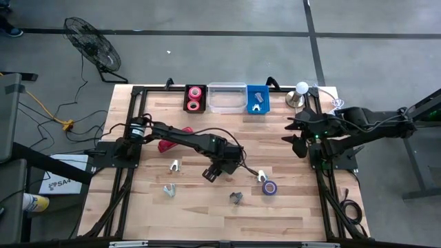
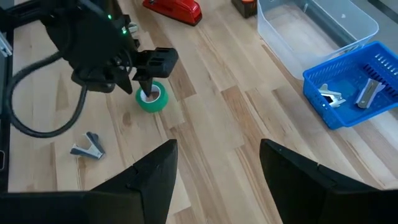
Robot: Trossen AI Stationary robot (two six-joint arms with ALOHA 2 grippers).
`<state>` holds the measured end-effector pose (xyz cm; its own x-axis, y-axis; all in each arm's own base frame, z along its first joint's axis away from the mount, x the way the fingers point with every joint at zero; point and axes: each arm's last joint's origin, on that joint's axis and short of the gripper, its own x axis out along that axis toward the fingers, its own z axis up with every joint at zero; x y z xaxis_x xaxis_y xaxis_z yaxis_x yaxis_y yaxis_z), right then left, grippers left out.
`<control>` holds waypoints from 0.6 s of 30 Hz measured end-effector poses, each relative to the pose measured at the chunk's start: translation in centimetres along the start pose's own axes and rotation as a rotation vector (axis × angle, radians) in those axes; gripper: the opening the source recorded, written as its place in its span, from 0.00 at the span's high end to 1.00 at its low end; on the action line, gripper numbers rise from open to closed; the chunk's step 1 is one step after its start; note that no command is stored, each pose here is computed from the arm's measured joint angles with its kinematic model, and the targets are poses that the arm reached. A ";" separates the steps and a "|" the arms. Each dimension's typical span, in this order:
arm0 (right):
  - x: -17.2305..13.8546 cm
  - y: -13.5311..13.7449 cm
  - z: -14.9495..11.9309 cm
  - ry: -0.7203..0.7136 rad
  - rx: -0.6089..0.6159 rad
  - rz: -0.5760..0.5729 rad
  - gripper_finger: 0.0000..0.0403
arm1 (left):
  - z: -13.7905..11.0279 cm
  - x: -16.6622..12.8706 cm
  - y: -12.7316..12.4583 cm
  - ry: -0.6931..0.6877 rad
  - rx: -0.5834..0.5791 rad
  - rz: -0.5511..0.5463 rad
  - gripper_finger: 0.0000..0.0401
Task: Pick and place Stapler, Stapler remover, tape
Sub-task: Put the green tape into the black bin
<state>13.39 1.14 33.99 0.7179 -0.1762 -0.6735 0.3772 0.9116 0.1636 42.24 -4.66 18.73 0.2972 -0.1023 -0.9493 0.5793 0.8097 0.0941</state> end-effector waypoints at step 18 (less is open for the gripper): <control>0.0 0.0 0.0 0.001 0.000 -0.001 0.45 | -0.5 2.1 -0.1 0.067 -0.017 -0.027 0.67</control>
<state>13.37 1.13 33.98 0.7167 -0.1765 -0.6747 0.3775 0.9116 0.1627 42.45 -4.67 16.58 0.2302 -0.0862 -0.9693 0.5733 0.8169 0.0635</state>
